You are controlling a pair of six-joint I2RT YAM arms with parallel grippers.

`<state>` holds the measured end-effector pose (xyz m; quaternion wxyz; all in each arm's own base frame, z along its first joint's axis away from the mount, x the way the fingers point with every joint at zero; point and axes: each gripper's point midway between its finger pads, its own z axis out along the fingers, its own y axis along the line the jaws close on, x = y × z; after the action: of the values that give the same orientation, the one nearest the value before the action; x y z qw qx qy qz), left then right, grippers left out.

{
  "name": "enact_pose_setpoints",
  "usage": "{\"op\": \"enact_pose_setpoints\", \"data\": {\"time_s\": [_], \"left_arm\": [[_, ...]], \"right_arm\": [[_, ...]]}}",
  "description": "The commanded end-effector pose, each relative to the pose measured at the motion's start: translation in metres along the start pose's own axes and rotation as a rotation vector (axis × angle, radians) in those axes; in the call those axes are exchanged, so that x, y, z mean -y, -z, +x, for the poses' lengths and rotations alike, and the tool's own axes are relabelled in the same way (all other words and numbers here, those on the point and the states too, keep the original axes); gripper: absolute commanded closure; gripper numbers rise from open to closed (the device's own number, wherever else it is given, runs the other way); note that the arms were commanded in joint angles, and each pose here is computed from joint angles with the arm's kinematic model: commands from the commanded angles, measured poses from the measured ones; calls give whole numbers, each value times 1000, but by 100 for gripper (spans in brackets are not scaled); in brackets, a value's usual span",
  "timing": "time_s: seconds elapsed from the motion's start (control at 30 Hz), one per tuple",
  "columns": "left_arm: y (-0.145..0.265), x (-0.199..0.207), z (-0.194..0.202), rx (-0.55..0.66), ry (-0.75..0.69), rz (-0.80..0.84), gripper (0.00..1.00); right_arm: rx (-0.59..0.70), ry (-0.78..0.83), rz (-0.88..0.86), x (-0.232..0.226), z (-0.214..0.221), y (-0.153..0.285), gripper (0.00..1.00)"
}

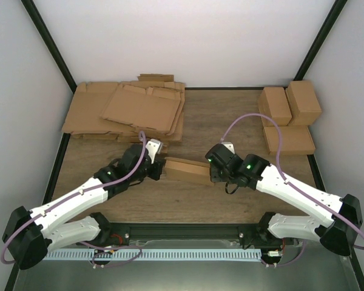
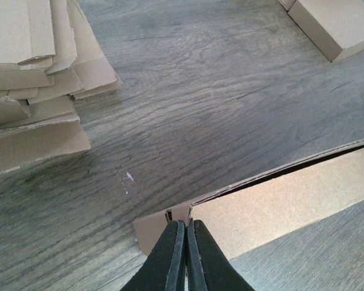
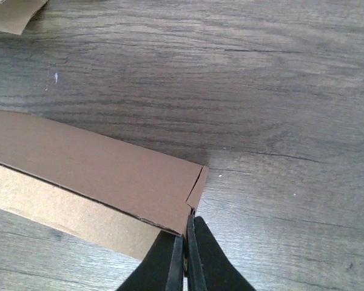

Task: Fold the paper box

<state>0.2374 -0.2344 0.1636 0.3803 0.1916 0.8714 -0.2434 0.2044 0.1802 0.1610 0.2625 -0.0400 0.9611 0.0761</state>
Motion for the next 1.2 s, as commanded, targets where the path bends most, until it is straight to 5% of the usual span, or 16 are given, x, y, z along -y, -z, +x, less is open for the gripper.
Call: {"op": "enact_pose_setpoints", "data": {"time_s": [0.0, 0.37, 1.17], "left_arm": [[6, 11, -19, 85, 63, 20, 96], [2, 14, -12, 112, 94, -21, 96], [4, 13, -4, 99, 74, -18, 96]], "right_arm": [[52, -137, -57, -12, -18, 9, 99], [51, -205, -29, -12, -18, 0, 99], [15, -76, -28, -5, -3, -4, 99]]}}
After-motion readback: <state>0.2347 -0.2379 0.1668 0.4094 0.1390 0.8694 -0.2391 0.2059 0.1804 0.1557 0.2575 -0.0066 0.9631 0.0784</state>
